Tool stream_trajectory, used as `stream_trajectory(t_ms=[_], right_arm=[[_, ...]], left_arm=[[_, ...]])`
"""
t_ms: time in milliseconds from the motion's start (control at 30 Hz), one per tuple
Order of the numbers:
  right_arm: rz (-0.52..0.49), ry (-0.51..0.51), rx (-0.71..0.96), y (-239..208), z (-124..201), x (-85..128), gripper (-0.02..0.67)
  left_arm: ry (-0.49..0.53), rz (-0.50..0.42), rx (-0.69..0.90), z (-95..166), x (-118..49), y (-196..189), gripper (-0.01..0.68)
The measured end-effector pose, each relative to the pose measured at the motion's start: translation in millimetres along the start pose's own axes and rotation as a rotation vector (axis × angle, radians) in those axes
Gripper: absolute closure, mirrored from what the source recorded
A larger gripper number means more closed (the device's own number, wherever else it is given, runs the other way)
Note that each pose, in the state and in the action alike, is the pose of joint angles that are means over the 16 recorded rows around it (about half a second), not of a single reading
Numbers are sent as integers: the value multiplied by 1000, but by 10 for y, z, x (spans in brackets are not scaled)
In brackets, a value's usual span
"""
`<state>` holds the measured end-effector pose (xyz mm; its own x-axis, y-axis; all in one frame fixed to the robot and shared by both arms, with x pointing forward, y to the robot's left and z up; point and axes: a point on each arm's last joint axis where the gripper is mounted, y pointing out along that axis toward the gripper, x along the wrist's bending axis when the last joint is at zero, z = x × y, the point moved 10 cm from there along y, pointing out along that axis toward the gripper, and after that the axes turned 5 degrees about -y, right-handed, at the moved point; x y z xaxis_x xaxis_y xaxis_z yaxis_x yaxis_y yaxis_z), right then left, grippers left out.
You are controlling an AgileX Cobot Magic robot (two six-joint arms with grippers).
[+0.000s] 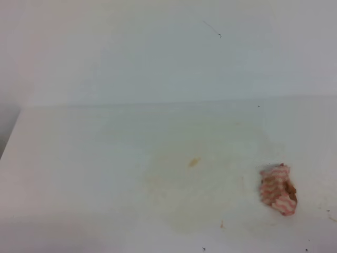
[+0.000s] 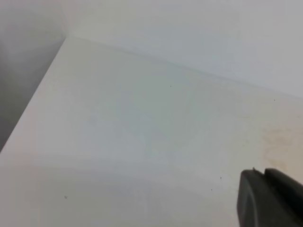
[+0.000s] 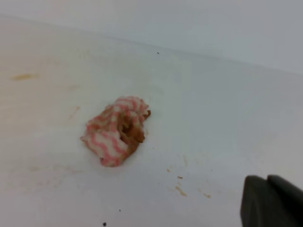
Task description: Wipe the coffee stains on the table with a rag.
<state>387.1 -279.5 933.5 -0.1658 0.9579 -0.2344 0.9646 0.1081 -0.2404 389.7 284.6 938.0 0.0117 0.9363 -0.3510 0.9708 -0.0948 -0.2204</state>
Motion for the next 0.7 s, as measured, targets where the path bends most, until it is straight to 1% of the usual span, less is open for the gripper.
stream_trajectory(t_ms=[700], right_arm=[[0,2,0,0,0,-1,650]], left_arm=[[0,0,0,0,0,0,675]])
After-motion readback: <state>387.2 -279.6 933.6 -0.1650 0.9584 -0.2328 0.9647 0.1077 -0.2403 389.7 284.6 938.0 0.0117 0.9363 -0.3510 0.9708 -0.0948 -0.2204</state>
